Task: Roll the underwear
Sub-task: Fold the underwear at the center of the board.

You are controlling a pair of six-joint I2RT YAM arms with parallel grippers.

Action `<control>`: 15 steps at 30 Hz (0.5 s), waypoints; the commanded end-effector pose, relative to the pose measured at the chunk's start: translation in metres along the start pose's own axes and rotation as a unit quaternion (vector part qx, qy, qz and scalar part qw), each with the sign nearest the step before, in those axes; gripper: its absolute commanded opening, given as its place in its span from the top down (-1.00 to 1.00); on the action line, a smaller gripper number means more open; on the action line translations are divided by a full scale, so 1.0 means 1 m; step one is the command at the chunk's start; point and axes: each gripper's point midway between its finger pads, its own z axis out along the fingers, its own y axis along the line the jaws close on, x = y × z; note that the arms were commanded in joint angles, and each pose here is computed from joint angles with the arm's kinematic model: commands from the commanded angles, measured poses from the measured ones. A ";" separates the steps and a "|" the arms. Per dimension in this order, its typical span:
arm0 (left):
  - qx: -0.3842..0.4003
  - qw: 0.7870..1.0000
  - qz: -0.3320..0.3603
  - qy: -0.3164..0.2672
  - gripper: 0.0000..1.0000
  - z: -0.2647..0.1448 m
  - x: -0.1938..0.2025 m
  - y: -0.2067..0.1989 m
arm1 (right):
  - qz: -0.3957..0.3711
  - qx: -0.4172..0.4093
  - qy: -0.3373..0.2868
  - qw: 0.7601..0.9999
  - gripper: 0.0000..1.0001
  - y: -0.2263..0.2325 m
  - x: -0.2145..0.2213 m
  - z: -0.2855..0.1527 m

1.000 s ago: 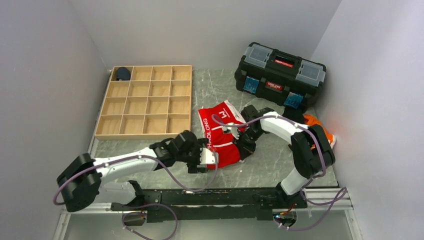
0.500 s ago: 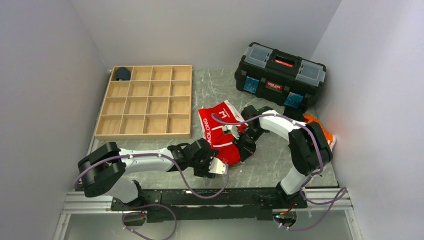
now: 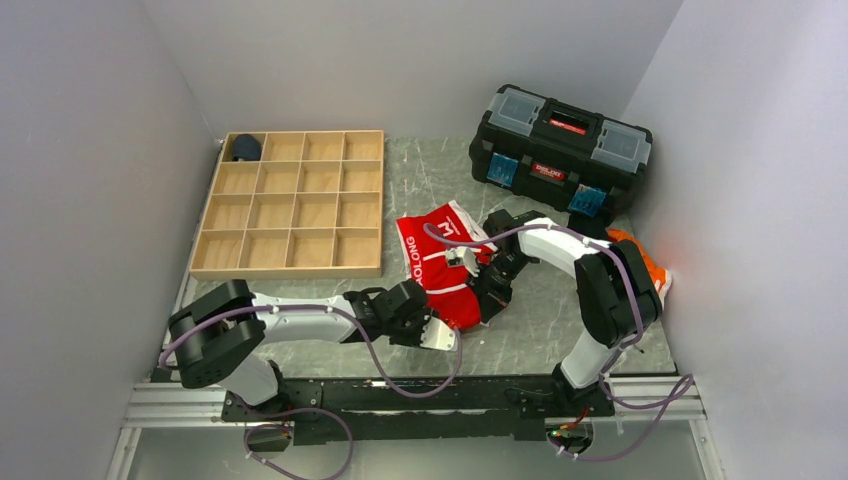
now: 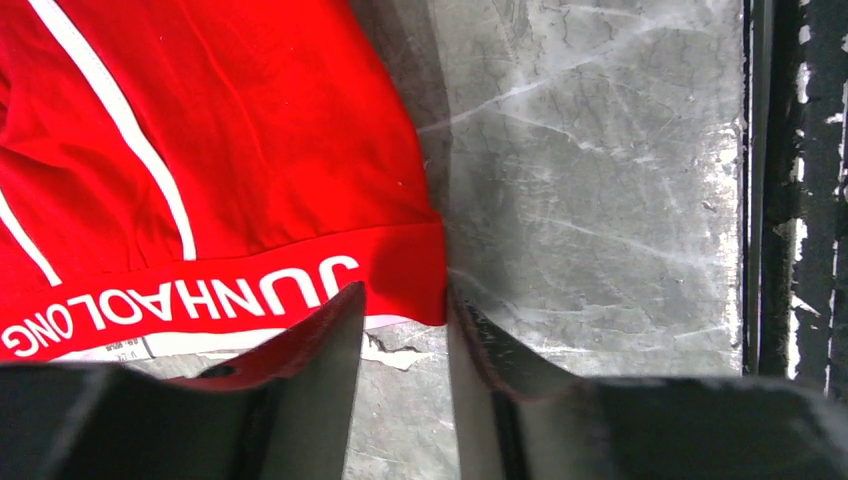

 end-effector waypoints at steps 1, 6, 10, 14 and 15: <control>0.004 1.000 0.010 -0.002 0.33 0.004 -0.007 0.003 | -0.016 -0.006 -0.020 1.000 1.00 0.002 -0.011 -0.006; 0.019 1.000 0.003 0.005 0.81 0.007 -0.002 -0.006 | -0.019 -0.005 -0.028 0.999 1.00 0.004 -0.012 -0.006; 0.039 0.999 -0.004 0.004 1.00 0.001 -0.004 -0.014 | -0.022 -0.008 -0.020 1.000 1.00 0.010 -0.006 -0.008; 0.078 0.997 -0.006 0.014 1.00 -0.007 -0.009 -0.028 | -0.032 -0.010 -0.012 0.999 1.00 0.020 0.000 -0.013; 0.093 0.995 -0.009 0.019 1.00 -0.009 -0.009 -0.035 | -0.034 -0.016 -0.009 0.999 1.00 0.024 0.002 -0.014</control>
